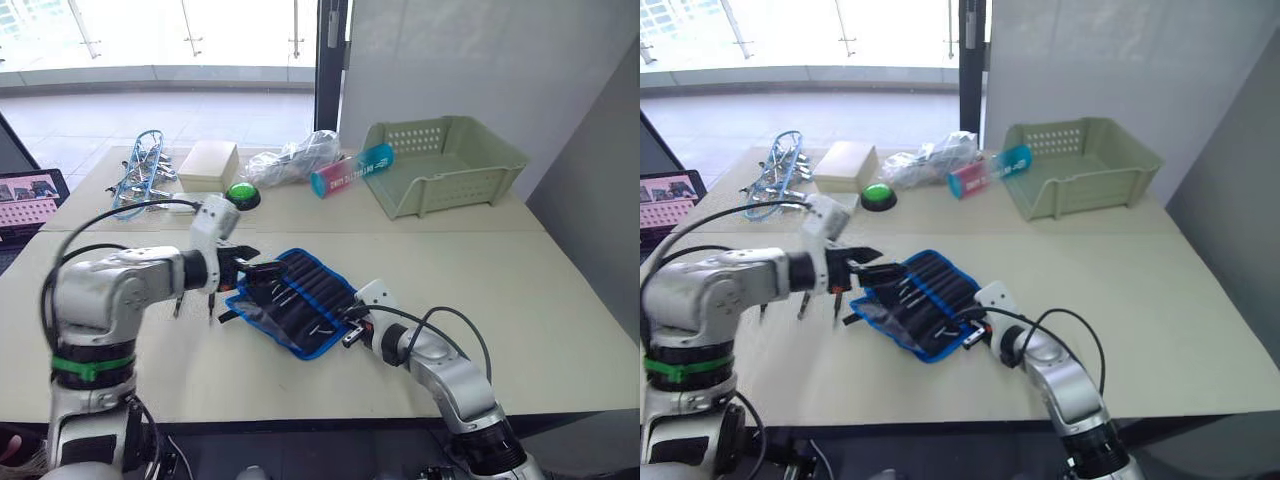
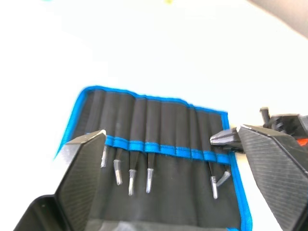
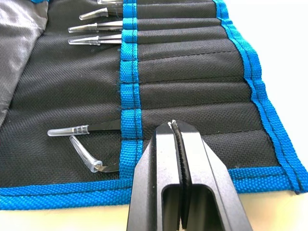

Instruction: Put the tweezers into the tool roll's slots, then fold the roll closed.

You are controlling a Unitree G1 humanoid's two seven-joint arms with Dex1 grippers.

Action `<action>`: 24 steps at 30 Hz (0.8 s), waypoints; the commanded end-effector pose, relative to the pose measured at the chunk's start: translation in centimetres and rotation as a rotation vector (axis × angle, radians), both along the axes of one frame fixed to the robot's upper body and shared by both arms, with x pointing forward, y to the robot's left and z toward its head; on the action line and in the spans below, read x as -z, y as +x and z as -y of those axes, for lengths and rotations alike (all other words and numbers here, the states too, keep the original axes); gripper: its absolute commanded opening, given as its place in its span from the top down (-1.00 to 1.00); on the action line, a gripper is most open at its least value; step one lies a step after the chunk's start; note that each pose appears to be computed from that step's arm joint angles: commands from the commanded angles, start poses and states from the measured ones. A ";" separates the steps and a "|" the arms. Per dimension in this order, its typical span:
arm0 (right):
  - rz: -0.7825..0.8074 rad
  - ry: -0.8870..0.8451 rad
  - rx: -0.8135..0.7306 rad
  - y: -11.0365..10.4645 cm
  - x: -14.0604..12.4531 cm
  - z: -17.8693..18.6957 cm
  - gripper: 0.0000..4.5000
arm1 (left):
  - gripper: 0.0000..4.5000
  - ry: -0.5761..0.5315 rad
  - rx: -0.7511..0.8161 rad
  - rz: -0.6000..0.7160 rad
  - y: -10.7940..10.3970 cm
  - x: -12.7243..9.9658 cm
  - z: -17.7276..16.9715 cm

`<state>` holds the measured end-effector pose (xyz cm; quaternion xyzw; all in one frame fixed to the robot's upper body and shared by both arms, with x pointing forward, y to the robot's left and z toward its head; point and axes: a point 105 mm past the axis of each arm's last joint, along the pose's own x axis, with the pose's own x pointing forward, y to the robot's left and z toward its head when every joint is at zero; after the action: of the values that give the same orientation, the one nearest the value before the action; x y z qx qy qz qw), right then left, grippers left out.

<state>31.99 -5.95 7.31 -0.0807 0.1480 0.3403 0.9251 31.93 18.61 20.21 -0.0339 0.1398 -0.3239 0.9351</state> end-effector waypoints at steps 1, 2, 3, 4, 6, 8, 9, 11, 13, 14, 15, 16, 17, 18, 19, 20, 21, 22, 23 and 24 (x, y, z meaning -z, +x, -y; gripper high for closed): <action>-0.137 -0.061 0.029 -0.8 3.7 1.2 1.00 | -1.00 0.012 -0.266 0.276 -1.4 -2.4 -5.8; -0.137 -0.061 0.027 -0.9 3.7 1.2 1.00 | -1.00 0.015 -0.328 0.268 -1.8 -1.9 -7.0; -0.139 -0.063 0.020 -1.0 3.8 1.2 1.00 | -1.00 0.033 -0.383 0.259 -2.7 -1.1 -8.3; -0.140 -0.064 0.015 -1.1 3.8 1.2 1.00 | -1.00 0.036 -0.425 0.248 -3.5 -0.4 -9.2; -0.158 -0.063 0.001 -1.6 4.2 1.1 1.00 | -1.00 -0.068 -0.568 0.212 -6.3 1.2 -11.7; -0.171 -0.063 -0.007 -1.9 4.5 1.1 1.00 | -1.00 -0.104 -0.634 0.194 -8.2 2.3 -12.7; -0.172 -0.063 -0.016 -2.0 4.6 1.1 1.00 | -1.00 -0.081 -0.674 0.173 -9.1 3.1 -13.5; -0.169 -0.060 -0.032 -2.1 4.4 1.0 1.00 | -1.00 -0.051 -0.744 0.138 -11.3 4.5 -14.8; -0.167 -0.060 -0.040 -2.1 4.3 1.1 1.00 | -1.00 -0.061 -0.789 0.130 -13.3 5.3 -15.5; -0.166 -0.059 -0.036 -2.0 4.3 1.3 1.00 | -1.00 -0.047 -0.810 0.129 -14.0 5.7 -15.8; -0.165 -0.062 -0.032 -1.8 4.3 1.5 1.00 | -1.00 -0.038 -0.830 0.127 -14.7 6.0 -16.1; -0.164 -0.064 -0.029 -1.7 4.4 1.7 1.00 | -1.00 -0.036 -0.840 0.128 -15.0 6.1 -16.2; -0.163 -0.065 -0.028 -1.6 4.4 1.8 1.00 | -1.00 -0.035 -0.844 0.130 -15.2 6.1 -16.2; -0.162 -0.065 -0.025 -1.5 4.4 1.9 1.00 | -1.00 -0.033 -0.840 0.136 -15.4 6.0 -16.2; -0.162 -0.065 -0.023 -1.5 4.4 2.0 1.00 | -1.00 -0.030 -0.836 0.140 -15.4 6.0 -16.1; -0.161 -0.064 -0.023 -1.5 4.4 2.0 1.00 | -1.00 -0.013 -0.832 0.137 -15.5 6.1 -16.1; -0.161 -0.063 -0.023 -1.5 4.4 2.0 1.00 | -1.00 0.017 -0.825 0.130 -15.6 6.4 -16.1; -0.160 -0.063 -0.025 -1.5 4.4 1.9 1.00 | -1.00 0.038 -0.820 0.125 -15.6 6.5 -16.0; -0.160 -0.063 -0.027 -1.6 4.4 1.9 1.00 | -1.00 0.058 -0.815 0.123 -15.5 6.7 -16.0; -0.161 -0.061 -0.028 -1.6 4.4 1.8 1.00 | -1.00 0.067 -0.822 0.113 -15.2 7.1 -16.1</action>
<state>31.45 -6.76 6.72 -0.0869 0.1551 0.3649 0.9139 16.40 34.73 12.50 -0.0671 0.0807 0.0798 0.9913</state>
